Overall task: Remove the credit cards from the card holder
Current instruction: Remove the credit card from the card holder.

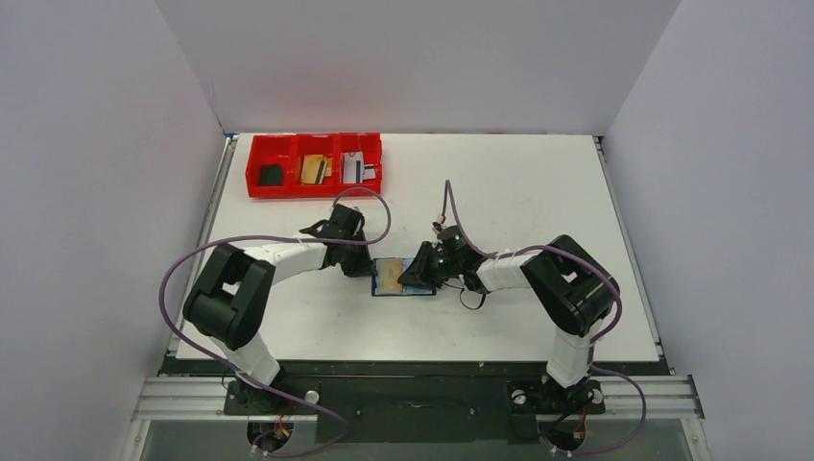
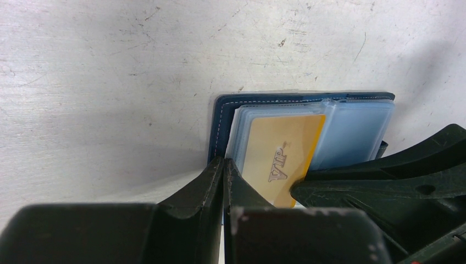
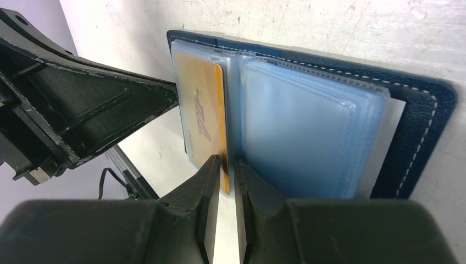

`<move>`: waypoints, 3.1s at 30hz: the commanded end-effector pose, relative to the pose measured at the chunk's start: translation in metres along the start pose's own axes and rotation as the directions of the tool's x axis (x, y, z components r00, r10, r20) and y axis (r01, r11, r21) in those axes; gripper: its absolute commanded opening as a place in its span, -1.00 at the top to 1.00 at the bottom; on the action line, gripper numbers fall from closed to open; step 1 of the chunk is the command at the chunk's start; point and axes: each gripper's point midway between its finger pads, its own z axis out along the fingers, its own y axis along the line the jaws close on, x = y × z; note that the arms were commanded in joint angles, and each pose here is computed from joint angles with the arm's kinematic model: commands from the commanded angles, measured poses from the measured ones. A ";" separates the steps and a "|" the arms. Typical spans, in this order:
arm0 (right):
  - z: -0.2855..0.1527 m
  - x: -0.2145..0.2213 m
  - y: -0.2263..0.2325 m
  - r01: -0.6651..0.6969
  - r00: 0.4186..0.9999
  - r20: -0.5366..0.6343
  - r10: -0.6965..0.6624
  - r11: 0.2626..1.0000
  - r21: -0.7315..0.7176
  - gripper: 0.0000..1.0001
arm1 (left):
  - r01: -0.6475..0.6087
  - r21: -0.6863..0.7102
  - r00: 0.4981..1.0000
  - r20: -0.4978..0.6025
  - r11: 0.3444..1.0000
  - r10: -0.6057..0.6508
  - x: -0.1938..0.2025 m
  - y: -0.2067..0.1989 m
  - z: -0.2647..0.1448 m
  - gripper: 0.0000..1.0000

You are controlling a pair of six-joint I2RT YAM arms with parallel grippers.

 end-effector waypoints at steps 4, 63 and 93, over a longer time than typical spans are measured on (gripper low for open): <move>0.006 -0.005 0.009 0.015 1.000 0.028 -0.014 0.999 -0.035 0.82 | -0.028 -0.146 0.997 -0.079 0.989 0.017 0.028 0.037 0.009 1.00; -0.031 -0.018 -0.054 -0.091 0.990 0.117 0.079 0.991 0.100 1.00 | -0.071 -0.155 0.997 -0.032 0.985 0.067 0.004 0.027 -0.006 1.00; -0.024 -0.014 -0.062 -0.094 0.992 0.095 0.083 0.989 0.111 1.00 | -0.148 -0.036 0.989 -0.034 0.988 0.147 0.004 -0.030 -0.006 0.98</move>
